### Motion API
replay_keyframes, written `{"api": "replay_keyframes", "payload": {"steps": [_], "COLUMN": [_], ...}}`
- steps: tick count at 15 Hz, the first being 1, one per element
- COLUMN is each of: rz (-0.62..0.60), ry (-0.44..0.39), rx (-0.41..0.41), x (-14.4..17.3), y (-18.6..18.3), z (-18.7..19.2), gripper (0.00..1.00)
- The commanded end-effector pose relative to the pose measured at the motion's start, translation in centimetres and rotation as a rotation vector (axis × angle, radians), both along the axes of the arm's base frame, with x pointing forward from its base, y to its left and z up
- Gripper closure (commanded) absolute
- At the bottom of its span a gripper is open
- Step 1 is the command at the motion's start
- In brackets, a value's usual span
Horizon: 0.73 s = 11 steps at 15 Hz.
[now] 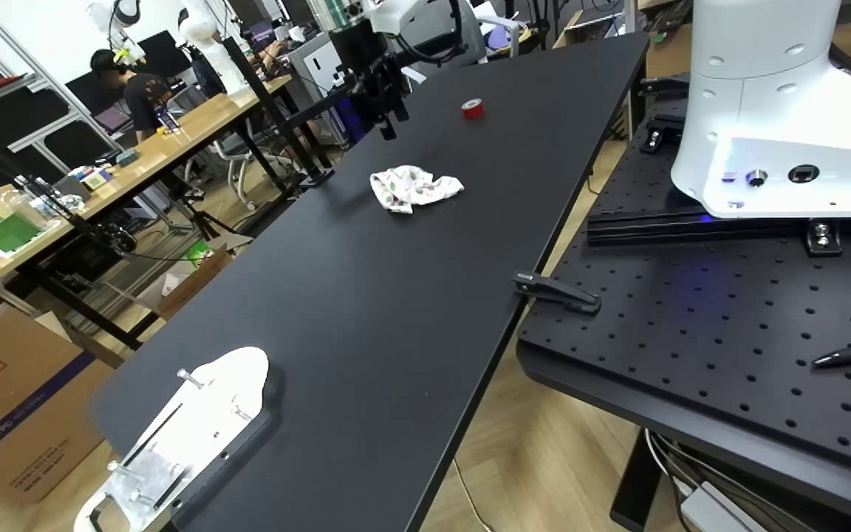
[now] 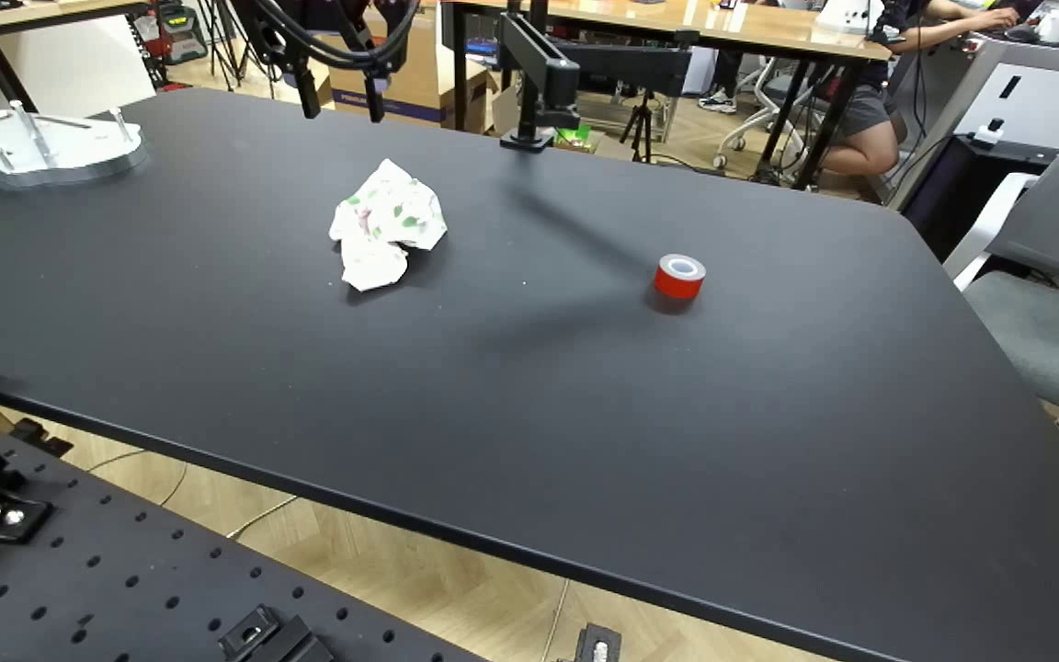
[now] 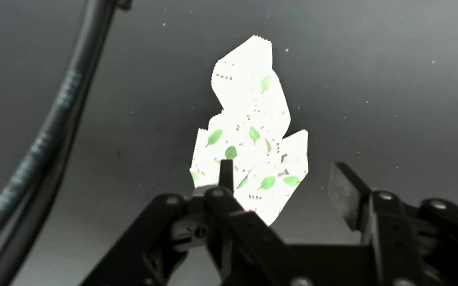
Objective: Remove the white cloth from the black stand
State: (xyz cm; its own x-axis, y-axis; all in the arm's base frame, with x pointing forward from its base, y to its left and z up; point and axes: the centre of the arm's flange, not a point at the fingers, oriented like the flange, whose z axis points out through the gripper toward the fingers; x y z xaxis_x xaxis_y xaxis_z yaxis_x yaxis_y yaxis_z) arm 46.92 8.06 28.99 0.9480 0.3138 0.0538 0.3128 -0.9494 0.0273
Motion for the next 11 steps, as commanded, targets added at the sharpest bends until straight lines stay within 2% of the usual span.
{"api": "replay_keyframes", "payload": {"steps": [1,4,11], "rz": [-0.027,-0.063,-0.072], "ry": [0.022,0.038,0.042], "rx": [0.008,0.014,0.014], "x": [-0.23,-0.49,-0.54], "y": [-0.09,-0.17,-0.18], "z": [0.03,0.58,0.63], "gripper": [0.30,0.12,0.12]}}
